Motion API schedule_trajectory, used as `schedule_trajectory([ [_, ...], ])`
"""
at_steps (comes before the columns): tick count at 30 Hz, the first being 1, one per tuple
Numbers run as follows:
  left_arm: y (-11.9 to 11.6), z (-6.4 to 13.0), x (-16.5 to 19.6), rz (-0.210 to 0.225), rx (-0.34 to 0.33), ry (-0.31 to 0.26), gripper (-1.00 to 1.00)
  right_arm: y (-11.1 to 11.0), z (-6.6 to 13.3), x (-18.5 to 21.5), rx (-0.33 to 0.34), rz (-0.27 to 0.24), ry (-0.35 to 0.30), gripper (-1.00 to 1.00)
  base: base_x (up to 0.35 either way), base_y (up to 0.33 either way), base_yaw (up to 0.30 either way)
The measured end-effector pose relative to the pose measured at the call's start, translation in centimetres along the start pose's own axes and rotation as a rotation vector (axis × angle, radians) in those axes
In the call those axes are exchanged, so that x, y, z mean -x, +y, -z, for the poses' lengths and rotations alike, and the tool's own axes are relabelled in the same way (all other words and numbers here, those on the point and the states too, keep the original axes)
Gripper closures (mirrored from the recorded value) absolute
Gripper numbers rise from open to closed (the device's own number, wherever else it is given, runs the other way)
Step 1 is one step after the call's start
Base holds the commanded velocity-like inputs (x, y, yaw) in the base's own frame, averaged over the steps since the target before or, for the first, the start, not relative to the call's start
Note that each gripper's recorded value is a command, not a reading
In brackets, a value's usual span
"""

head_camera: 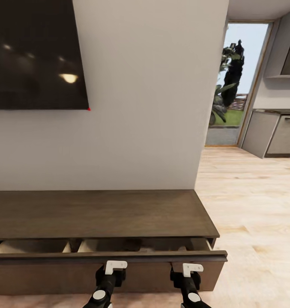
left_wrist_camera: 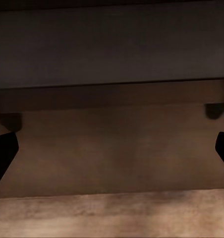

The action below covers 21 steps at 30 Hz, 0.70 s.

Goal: Place each of the two pumpkins and all three candles from the living room inside a cabinet in the living room (use any cabinet), then make sure every cabinet is closed, and position the cauldron so it is next to a table in the living room.

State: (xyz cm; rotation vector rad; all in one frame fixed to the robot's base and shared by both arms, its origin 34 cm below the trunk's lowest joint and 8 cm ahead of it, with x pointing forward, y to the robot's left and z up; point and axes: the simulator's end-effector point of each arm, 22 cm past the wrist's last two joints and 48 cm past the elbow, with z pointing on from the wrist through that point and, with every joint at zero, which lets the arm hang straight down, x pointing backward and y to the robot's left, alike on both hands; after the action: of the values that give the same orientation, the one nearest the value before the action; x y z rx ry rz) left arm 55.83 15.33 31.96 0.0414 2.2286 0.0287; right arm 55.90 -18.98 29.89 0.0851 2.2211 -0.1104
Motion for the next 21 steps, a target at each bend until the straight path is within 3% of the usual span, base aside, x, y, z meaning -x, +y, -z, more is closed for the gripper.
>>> schedule_trajectory([
  [21, 0.0, 0.3, -1.1, 0.008, 0.001, 0.016, -1.00, -0.2, 0.3, -1.2, -0.005, -0.003, 0.016, -1.00, 0.174, 0.000, 0.000],
])
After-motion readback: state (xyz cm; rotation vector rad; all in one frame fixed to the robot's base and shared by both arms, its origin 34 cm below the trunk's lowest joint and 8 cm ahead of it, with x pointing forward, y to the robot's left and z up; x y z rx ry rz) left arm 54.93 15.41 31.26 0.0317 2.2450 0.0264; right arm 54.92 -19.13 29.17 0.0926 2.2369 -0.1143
